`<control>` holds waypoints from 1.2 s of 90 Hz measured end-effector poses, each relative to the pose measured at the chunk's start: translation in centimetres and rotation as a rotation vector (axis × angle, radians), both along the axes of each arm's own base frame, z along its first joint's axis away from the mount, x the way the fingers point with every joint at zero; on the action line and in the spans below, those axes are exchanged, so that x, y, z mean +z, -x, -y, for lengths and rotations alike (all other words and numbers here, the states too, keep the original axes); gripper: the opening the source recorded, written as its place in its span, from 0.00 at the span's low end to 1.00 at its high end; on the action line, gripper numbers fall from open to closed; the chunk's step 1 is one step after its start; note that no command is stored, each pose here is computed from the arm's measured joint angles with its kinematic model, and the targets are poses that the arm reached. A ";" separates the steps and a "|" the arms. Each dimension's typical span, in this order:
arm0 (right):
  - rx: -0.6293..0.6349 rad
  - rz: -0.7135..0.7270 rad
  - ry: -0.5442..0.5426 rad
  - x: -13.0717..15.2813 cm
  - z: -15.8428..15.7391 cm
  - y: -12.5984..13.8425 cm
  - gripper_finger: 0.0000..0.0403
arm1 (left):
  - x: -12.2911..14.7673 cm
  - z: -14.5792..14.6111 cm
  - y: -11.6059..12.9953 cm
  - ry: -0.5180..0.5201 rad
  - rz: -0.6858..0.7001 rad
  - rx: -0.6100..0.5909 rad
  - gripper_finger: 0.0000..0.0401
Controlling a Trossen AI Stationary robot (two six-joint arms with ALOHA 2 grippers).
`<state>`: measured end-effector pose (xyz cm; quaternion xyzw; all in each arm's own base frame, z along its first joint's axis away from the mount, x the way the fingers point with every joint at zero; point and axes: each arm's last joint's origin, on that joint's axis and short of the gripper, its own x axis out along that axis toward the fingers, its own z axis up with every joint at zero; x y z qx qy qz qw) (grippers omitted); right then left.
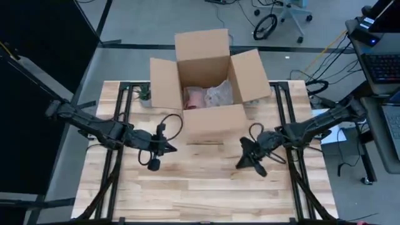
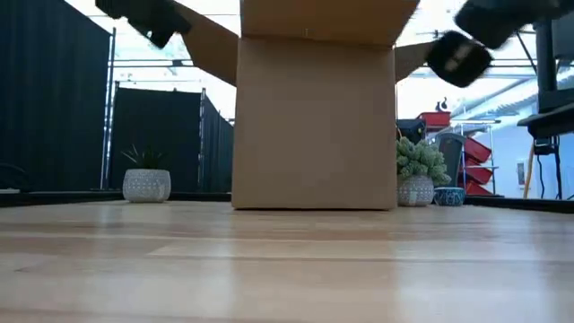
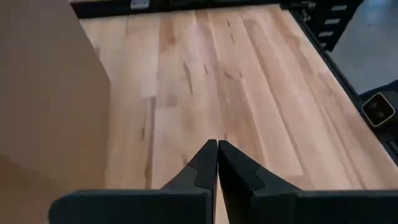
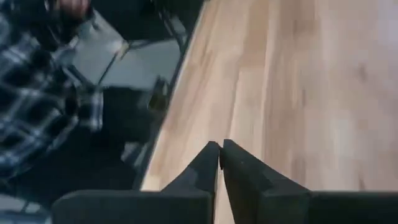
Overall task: Wrap mug
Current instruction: Return to Home Position
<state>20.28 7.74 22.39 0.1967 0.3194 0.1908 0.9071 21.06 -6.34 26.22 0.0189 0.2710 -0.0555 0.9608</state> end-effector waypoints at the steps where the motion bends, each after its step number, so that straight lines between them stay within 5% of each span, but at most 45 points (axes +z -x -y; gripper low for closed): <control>1: 0.001 -0.007 0.003 -0.3 0.0 0.1 0.01 | -0.1 0.0 0.0 0.000 0.000 0.000 0.00; 24: -0.082 0.250 0.157 -2.4 3.8 -0.2 0.00 | -1.2 -2.4 -0.8 -0.005 0.123 -0.026 0.00; 31: -0.152 0.212 0.153 -2.4 5.4 0.0 0.00 | -1.4 -3.5 -0.6 0.047 0.091 0.063 0.00; 42: -0.313 0.096 0.005 -2.4 7.0 0.8 0.00 | -1.2 -4.5 -0.5 0.165 0.089 0.209 0.00; 49: -0.297 0.080 0.064 -2.4 7.2 1.4 0.00 | -1.4 -4.6 -0.4 0.217 0.060 0.247 0.00; 65: -0.381 0.173 0.182 -2.9 7.5 3.5 0.00 | -3.0 -4.3 -0.2 0.102 0.016 0.181 0.00; 108: -0.352 0.458 0.189 -5.6 7.3 9.0 0.00 | -8.2 -4.6 3.2 0.212 0.291 0.164 0.00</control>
